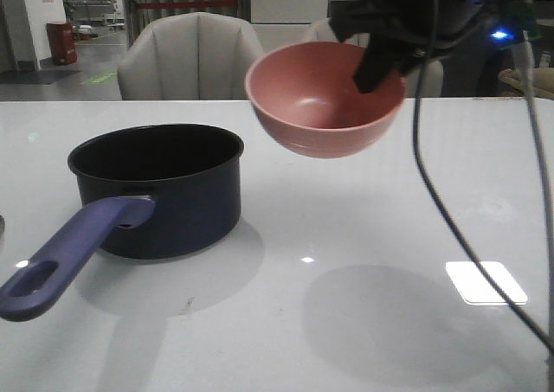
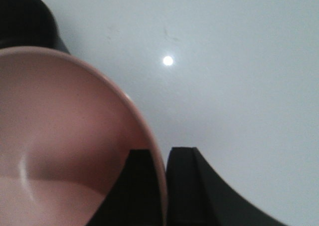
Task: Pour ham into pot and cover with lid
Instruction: 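Carry the empty bowl back and lower it onto the table, then open the right gripper and lift it away from the bowl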
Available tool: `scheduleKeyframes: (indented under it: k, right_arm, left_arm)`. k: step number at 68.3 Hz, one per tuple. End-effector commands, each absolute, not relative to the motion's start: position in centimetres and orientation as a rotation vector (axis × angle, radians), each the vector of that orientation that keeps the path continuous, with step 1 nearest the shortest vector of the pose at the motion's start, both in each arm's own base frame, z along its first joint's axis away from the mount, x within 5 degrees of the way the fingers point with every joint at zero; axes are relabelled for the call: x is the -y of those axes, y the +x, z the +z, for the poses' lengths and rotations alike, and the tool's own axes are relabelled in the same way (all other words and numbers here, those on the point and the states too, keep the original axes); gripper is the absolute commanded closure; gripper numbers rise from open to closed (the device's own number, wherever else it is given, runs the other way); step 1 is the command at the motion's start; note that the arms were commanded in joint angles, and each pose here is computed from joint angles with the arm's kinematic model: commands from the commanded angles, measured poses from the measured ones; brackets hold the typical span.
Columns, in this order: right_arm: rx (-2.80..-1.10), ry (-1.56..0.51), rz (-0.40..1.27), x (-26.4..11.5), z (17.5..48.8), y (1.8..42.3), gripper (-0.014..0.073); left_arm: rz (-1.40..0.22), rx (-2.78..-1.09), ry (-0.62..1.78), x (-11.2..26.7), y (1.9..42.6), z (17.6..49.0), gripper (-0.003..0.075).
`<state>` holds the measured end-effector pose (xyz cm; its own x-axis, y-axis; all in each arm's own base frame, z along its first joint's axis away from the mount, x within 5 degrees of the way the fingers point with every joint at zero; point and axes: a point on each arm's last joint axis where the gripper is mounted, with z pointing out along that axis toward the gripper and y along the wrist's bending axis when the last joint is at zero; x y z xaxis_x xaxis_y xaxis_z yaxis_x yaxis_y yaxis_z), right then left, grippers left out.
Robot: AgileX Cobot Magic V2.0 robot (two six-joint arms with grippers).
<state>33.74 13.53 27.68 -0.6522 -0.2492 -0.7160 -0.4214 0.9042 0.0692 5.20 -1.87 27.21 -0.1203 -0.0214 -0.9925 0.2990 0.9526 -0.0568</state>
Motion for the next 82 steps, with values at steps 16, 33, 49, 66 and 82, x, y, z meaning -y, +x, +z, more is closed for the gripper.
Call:
scheduleKeyframes:
  k: [16,33,49,66,82]
  right_arm:
    - [-2.424,-0.161,0.327,-7.1,27.0,35.8,0.0461]
    - [-2.576,-0.139,0.326,-6.6,22.6,37.1,0.0458]
    - [-2.621,-0.135,0.322,-6.7,20.7,37.7,0.0358]
    - [-2.555,-0.223,0.257,-6.3,23.6,37.3,0.0127]
    - [-2.33,-0.262,0.231,-5.8,31.7,33.8,0.0127]
  left_arm:
    - [-0.286,-1.577,0.195,1.8,5.2,28.8,0.0095]
    - [-0.286,-1.577,0.195,1.8,5.2,28.8,0.0095]
    - [-0.286,-1.577,0.195,1.8,5.2,28.8,0.0095]
    - [-0.286,-1.577,0.195,1.8,5.2,28.8,0.0095]
    - [-0.286,-1.577,0.195,1.8,5.2,28.8,0.0095]
